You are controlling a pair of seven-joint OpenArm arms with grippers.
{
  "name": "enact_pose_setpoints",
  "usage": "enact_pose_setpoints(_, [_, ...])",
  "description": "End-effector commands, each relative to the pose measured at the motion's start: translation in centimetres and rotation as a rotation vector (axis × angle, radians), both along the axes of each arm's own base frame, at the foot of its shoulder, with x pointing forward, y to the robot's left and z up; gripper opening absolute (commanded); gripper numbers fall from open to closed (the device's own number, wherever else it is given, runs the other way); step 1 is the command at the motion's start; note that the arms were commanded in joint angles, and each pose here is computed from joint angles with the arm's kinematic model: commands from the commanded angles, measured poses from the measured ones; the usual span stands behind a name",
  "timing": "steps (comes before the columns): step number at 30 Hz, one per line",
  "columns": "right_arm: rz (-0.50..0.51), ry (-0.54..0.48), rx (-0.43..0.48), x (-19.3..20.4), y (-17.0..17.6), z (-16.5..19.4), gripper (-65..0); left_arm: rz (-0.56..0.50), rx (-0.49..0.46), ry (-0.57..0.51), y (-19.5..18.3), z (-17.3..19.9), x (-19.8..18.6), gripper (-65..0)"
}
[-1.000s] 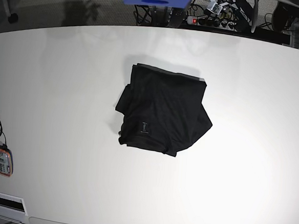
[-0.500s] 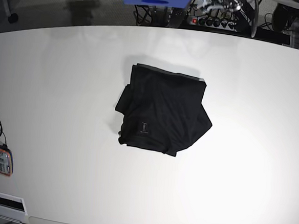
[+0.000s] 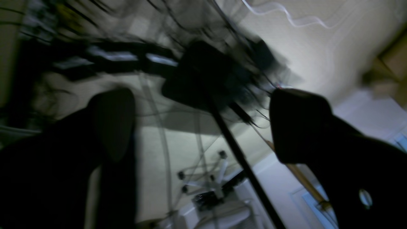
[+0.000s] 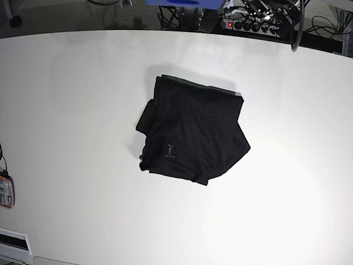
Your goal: Fold the T-shirt properly
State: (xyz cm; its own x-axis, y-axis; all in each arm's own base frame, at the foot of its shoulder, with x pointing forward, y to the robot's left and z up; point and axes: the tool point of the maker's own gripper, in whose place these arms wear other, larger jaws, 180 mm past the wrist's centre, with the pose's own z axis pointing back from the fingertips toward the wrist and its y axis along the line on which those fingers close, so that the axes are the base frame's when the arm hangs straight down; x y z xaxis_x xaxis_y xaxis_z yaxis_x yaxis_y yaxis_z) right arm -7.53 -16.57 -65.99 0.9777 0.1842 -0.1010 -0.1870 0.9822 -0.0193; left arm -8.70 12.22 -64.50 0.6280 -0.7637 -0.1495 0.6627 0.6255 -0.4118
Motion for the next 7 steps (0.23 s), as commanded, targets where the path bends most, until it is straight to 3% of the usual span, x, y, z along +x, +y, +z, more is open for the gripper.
enact_pose_setpoints(1, [-0.004,0.016,-0.009,-0.76,-0.26,0.10,-18.4,-0.014,0.002,0.020,0.32,0.16,-0.41,0.0])
enact_pose_setpoints(7, [-0.004,0.021,-0.010,-0.84,-0.28,0.11,-18.4,-0.005,0.001,0.016,0.31,0.14,-0.29,0.0])
